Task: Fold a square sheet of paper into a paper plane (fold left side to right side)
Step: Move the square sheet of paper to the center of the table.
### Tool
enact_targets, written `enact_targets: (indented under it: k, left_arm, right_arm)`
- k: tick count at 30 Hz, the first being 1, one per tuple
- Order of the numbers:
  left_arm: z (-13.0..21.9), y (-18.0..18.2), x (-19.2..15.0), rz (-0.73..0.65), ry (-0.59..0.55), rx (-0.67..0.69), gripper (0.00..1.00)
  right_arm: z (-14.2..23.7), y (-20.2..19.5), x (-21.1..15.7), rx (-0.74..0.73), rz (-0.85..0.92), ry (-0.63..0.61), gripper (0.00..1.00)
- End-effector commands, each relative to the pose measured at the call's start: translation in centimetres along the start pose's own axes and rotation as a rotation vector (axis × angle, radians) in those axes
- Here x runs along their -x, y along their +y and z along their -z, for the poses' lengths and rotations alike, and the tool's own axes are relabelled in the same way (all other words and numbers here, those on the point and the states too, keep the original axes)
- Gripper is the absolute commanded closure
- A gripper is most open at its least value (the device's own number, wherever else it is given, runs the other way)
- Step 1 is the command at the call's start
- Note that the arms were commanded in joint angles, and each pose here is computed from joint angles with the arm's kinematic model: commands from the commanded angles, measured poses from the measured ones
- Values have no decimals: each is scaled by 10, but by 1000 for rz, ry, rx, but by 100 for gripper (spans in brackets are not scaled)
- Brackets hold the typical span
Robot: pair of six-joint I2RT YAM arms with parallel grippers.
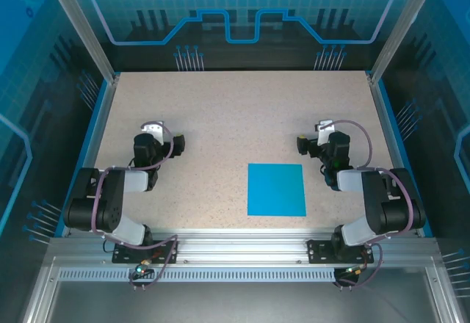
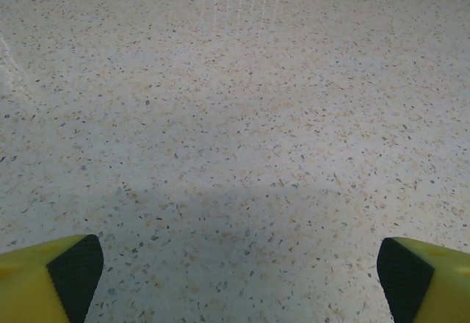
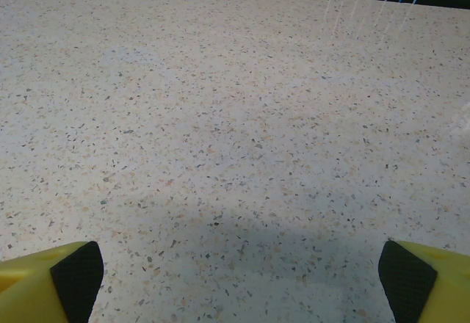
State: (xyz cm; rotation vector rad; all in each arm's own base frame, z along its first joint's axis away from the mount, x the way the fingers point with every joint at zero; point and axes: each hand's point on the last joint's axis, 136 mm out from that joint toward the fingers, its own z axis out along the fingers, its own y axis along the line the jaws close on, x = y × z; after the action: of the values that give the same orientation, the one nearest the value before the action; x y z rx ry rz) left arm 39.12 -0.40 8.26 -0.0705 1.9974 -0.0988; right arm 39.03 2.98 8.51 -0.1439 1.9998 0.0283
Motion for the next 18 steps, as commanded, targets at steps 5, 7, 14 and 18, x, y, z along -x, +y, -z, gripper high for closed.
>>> enact_targets:
  k: [5, 7, 14, 18]
  left_arm:
    - [-2, -3, 9, 6, -21, -15, 1]
    - [-2, -3, 9, 6, -22, -16, 1]
    - [-2, -3, 9, 6, -20, -17, 1]
    - [-2, -3, 9, 7, -21, -15, 1]
  right_arm:
    - [-2, -2, 10, -1, 8, -30, 0]
    - [-2, -3, 10, -3, 8, -30, 0]
    - [-2, -3, 10, -1, 6, -30, 0]
    - [-2, -3, 11, 10, -1, -33, 0]
